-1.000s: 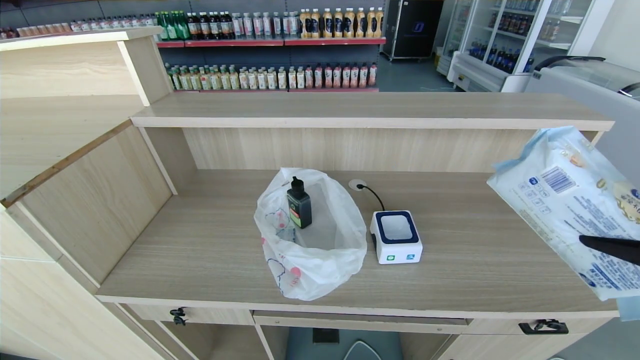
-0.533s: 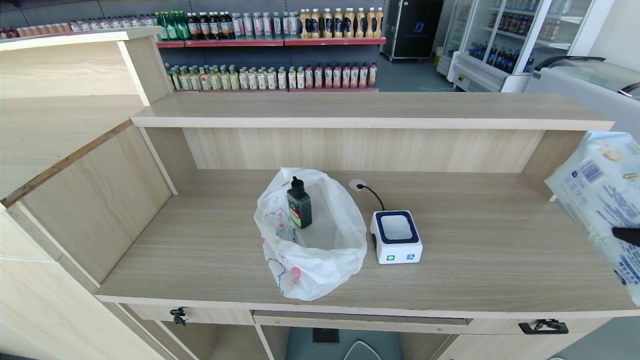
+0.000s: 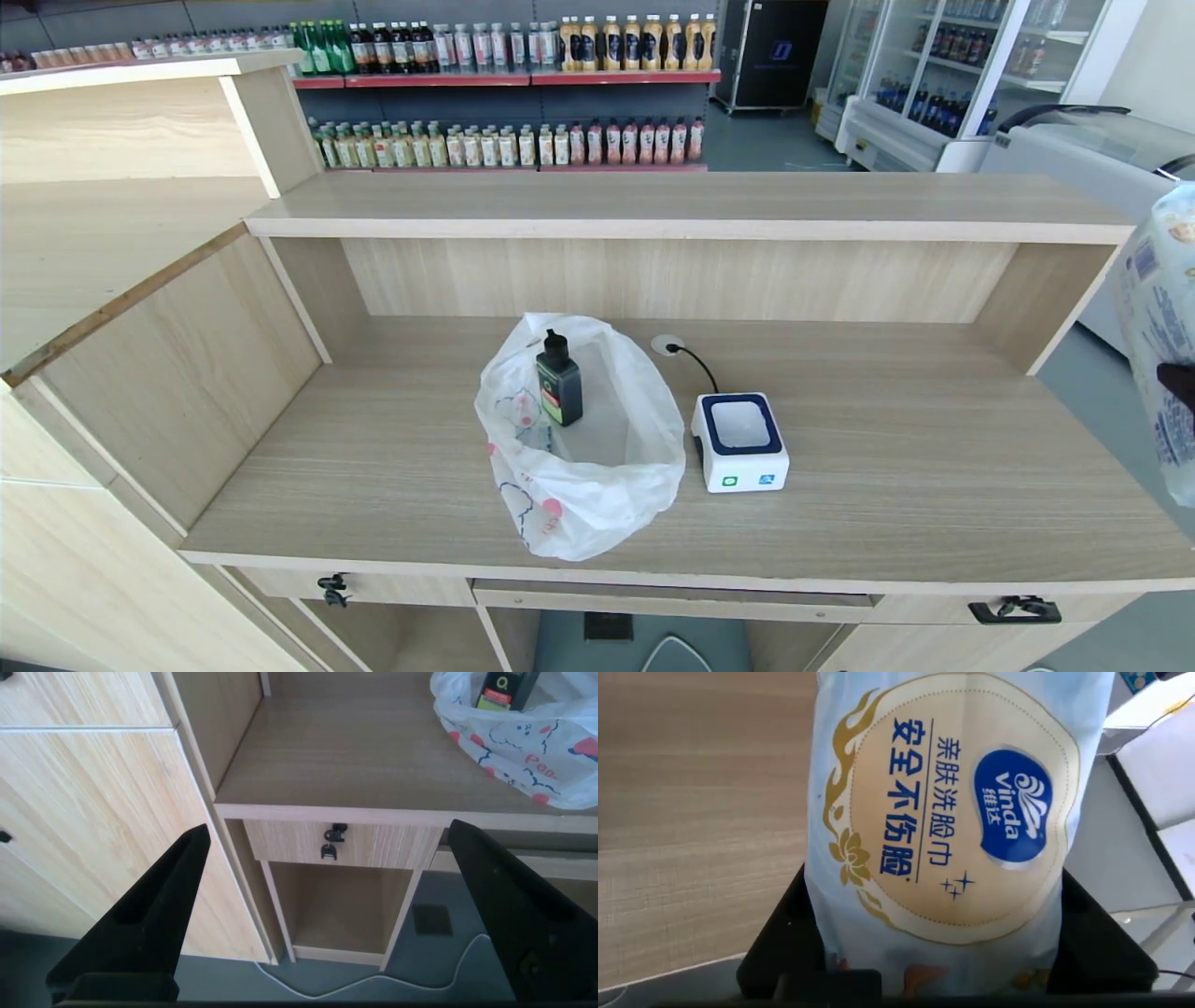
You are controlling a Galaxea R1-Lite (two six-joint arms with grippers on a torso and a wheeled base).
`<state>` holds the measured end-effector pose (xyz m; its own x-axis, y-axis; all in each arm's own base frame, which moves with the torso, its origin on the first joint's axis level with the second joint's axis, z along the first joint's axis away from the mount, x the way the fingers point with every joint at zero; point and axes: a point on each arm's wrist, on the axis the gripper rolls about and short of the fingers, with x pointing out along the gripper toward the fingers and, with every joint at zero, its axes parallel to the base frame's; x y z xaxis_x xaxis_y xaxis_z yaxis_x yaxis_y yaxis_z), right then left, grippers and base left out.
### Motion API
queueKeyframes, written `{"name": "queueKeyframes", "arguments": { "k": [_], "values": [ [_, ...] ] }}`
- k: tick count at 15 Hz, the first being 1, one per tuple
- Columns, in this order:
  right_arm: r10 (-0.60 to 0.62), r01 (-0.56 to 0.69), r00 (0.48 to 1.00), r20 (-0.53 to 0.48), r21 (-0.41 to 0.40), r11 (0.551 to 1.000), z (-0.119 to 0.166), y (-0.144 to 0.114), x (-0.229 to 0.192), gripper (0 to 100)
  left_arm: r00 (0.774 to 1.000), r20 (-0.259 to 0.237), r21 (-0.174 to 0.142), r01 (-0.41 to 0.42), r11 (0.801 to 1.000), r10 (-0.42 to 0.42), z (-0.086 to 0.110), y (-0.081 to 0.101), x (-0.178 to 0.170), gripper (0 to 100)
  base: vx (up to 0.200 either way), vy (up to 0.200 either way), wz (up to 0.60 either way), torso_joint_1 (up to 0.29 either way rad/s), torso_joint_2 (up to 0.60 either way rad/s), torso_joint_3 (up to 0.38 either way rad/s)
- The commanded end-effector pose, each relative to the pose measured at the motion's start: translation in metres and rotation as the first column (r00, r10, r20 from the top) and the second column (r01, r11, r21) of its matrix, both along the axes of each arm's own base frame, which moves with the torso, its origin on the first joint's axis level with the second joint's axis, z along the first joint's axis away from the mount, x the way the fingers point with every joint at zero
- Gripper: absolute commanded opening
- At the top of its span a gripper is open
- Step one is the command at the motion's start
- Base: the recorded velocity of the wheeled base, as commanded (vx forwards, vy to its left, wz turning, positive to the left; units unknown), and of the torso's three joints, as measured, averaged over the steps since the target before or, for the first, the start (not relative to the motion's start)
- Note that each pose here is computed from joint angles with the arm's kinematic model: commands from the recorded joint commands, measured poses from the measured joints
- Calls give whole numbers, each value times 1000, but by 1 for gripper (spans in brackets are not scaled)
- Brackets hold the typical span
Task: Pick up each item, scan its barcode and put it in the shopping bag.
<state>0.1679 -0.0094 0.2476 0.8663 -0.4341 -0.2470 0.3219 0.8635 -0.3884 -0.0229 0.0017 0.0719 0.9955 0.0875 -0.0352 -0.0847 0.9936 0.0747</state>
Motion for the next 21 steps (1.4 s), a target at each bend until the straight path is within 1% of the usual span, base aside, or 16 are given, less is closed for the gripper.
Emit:
{"name": "queueKeyframes", "arguments": {
  "k": [1, 2, 3, 6, 8, 9, 10, 11, 13, 14, 16, 17, 18, 20, 21],
  "values": [
    [39, -40, 999, -36, -22, 999, -6, 6, 4, 0, 1000, 0, 0, -1, 1000, 1, 0, 0, 0, 100, 0, 0, 0, 0, 0, 0],
    [66, -69, 996, -63, -47, 997, -8, 10, 3, 0, 1000, 0, 0, -1, 1000, 1, 0, 0, 0, 100, 0, 0, 600, -2, 2, -2],
    [95, -106, 990, -104, -98, 990, -12, 13, 2, 0, 1000, 0, 0, 0, 1000, 0, 0, 0, 0, 100, 0, 0, 600, 2, 2, 7],
    [150, -214, 958, -246, -260, 941, -26, 17, 4, 0, 1000, 0, 0, 0, 1000, 0, 0, 0, 0, 100, 0, 0, 600, 4, 2, 1],
    [163, -260, 946, -281, -355, 898, -34, 18, 16, 0, 1000, 0, 0, 0, 1000, 0, 0, 0, 0, 100, 0, 0, 600, 5, 2, 0],
    [156, -261, 946, -283, -384, 886, -39, 17, 24, 0, 1000, 0, 0, 0, 1000, 0, 0, 0, 0, 100, 0, 0, 600, -2, 12, 2],
    [157, -267, 946, -284, -406, 874, -41, 18, 27, 0, 1000, 0, 0, -1, 1000, 1, 0, 0, 0, 100, 0, 0, 0, 0, 0, 0],
    [168, -304, 937, -306, -480, 823, -44, 18, 36, 0, 1000, 0, 0, -1, 1000, 1, 0, 0, 0, 100, 0, 0, 0, 0, 0, 0],
    [205, -346, 932, -300, -555, 757, -47, 17, 48, 0, 1000, 0, 0, 0, 1000, 0, 0, 0, 0, 100, 0, 0, 0, 0, 0, 0],
    [235, -375, 924, -302, -592, 713, -49, 15, 52, 0, 1000, 0, 0, -1, 1000, 1, 0, 0, 0, 100, 0, 0, 0, 0, 0, 0],
    [281, -426, 905, -321, -647, 632, -53, 0, 61, 0, 1000, 0, 0, 0, 1000, 0, 0, 0, 0, 100, 0, 0, 0, 0, 0, 0],
    [312, -454, 891, -330, -654, 605, -57, -9, 66, 0, 1000, 0, 0, 0, 1000, 0, 0, 0, 0, 100, 0, 0, 0, 0, 0, 0],
    [329, -471, 882, -337, -645, 601, -63, -18, 71, 0, 1000, 0, 0, 0, 1000, 0, 0, 0, 0, 100, 0, 0, 0, 0, 0, 0],
    [340, -482, 876, -342, -641, 597, -71, -26, 80, 0, 1000, 0, 0, 0, 1000, 0, 0, 0, 0, 100, 0, 0, 0, 0, 0, 0],
    [341, -483, 876, -343, -656, 581, -75, -30, 85, 0, 1000, 0, 0, 0, 1000, 0, 0, 0, 0, 100, 0, 0, 0, 0, 0, 0]
  ]
}}
